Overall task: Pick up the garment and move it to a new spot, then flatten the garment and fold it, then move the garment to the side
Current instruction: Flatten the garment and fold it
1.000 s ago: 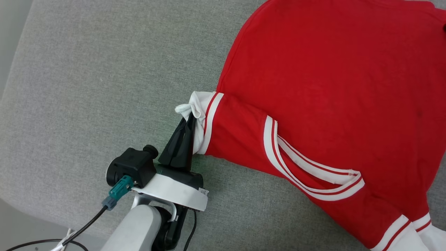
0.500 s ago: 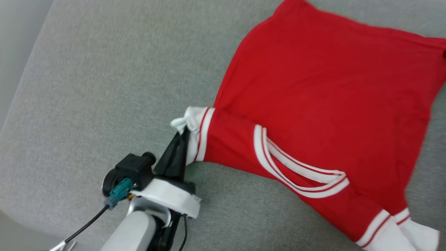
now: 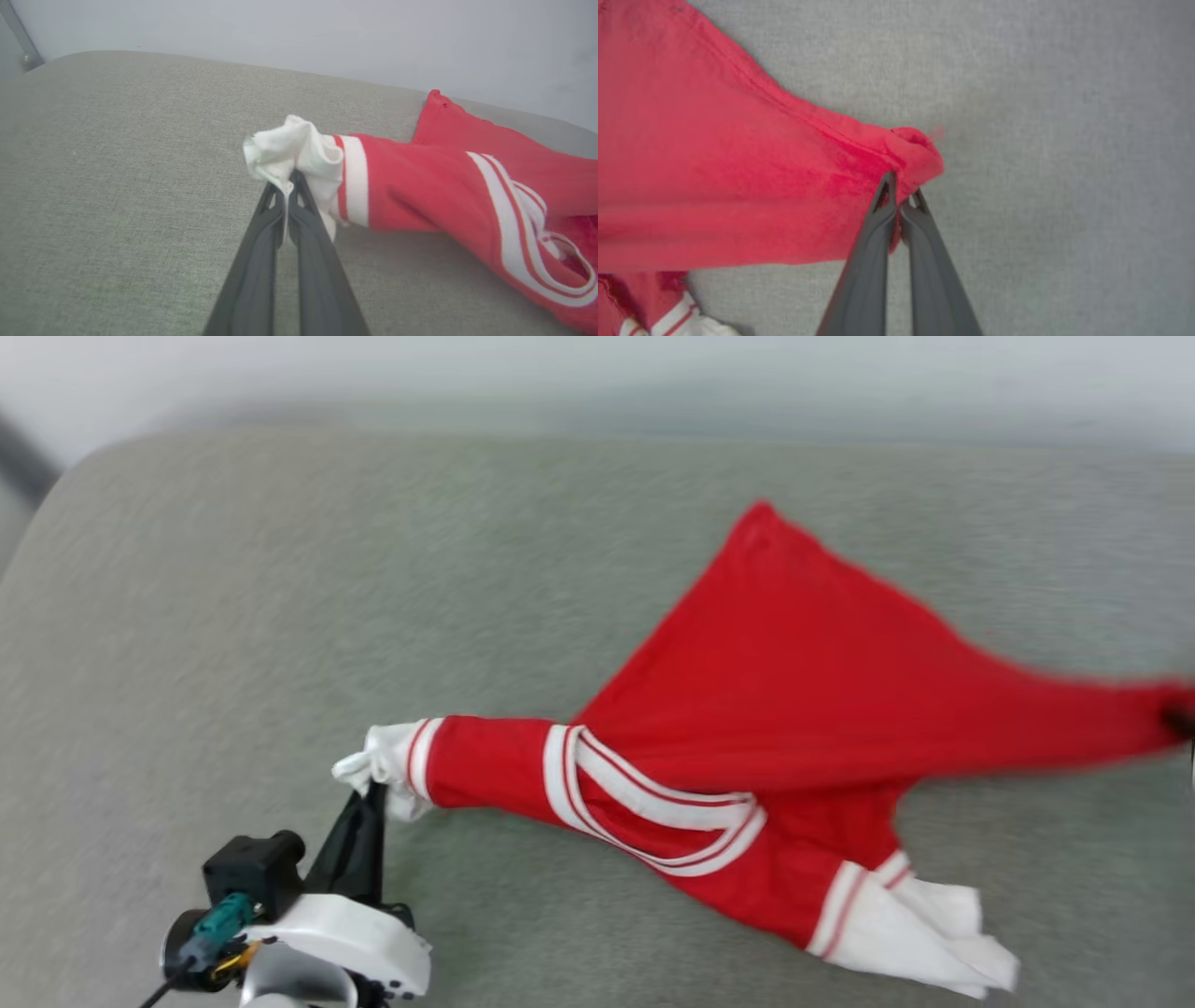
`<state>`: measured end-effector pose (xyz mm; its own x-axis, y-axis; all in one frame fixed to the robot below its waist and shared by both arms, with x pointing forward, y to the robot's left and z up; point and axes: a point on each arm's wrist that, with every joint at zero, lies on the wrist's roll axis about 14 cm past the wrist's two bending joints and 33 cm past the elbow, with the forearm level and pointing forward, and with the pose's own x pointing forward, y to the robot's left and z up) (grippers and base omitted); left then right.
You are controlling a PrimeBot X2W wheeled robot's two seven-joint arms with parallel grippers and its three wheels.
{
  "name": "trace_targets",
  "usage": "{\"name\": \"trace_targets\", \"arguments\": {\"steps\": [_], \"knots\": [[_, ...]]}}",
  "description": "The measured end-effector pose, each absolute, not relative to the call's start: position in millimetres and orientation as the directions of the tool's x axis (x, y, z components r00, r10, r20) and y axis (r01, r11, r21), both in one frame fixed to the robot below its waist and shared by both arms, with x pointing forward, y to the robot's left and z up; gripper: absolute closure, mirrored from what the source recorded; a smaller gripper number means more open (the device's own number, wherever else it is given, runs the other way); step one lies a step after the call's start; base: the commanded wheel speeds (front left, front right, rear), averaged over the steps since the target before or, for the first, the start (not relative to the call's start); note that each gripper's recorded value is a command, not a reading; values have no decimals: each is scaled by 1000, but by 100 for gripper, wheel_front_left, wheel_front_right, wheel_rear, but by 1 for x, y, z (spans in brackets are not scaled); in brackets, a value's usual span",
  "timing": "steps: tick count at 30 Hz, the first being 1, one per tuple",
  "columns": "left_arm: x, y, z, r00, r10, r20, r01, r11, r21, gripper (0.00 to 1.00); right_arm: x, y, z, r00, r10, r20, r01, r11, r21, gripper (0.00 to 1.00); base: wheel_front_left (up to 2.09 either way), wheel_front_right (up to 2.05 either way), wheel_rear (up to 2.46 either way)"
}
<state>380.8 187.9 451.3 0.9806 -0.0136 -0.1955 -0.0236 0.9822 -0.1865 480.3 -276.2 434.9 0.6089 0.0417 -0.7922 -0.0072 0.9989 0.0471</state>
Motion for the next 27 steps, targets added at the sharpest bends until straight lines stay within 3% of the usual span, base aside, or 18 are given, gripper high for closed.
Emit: {"name": "trace_targets", "arguments": {"steps": [2,3,4,6,7,8,12,13,14,15,19,23,27], "knots": [[383,182,456,982,-32,-187,-4,982,-190,100,441,-296,425,568,15,-823,32,999,40,100,0,0,0],[386,177,462,983,-47,-178,13,982,-187,100,397,-314,412,525,-5,-851,91,995,50,100,0,0,0],[386,177,462,983,-47,-178,13,982,-187,100,397,-314,412,525,-5,-851,91,995,50,100,0,0,0],[388,170,465,983,-64,-174,30,981,-193,100,355,-325,400,480,-17,-877,140,988,58,100,0,0,0],[391,163,467,981,-89,-175,55,981,-188,100,311,-329,384,421,-15,-907,197,978,76,100,0,0,0],[391,163,467,981,-89,-175,55,981,-188,100,311,-329,384,421,-15,-907,197,978,76,100,0,0,0],[396,149,469,975,-134,-176,101,978,-185,100,237,-315,356,324,30,-946,300,945,133,100,0,0,0],[397,146,469,974,-143,-178,109,977,-184,100,226,-309,352,315,45,-948,320,936,150,88,0,0,0],[398,143,469,972,-153,-177,120,976,-184,100,218,-304,350,318,57,-946,338,926,170,52,0,0,0],[401,137,471,970,-168,-177,135,973,-185,100,219,-300,354,367,47,-929,346,920,183,0,0,0,0],[402,129,470,963,-196,-186,162,969,-187,100,251,-304,377,539,-14,-842,321,928,191,0,0,0,0],[407,125,472,961,-208,-180,174,967,-186,100,307,-305,414,741,-50,-670,255,943,212,0,0,0,0],[413,123,473,960,-216,-176,183,965,-185,100,348,-304,435,836,-55,-547,197,959,205,0,0,0,0]]}}
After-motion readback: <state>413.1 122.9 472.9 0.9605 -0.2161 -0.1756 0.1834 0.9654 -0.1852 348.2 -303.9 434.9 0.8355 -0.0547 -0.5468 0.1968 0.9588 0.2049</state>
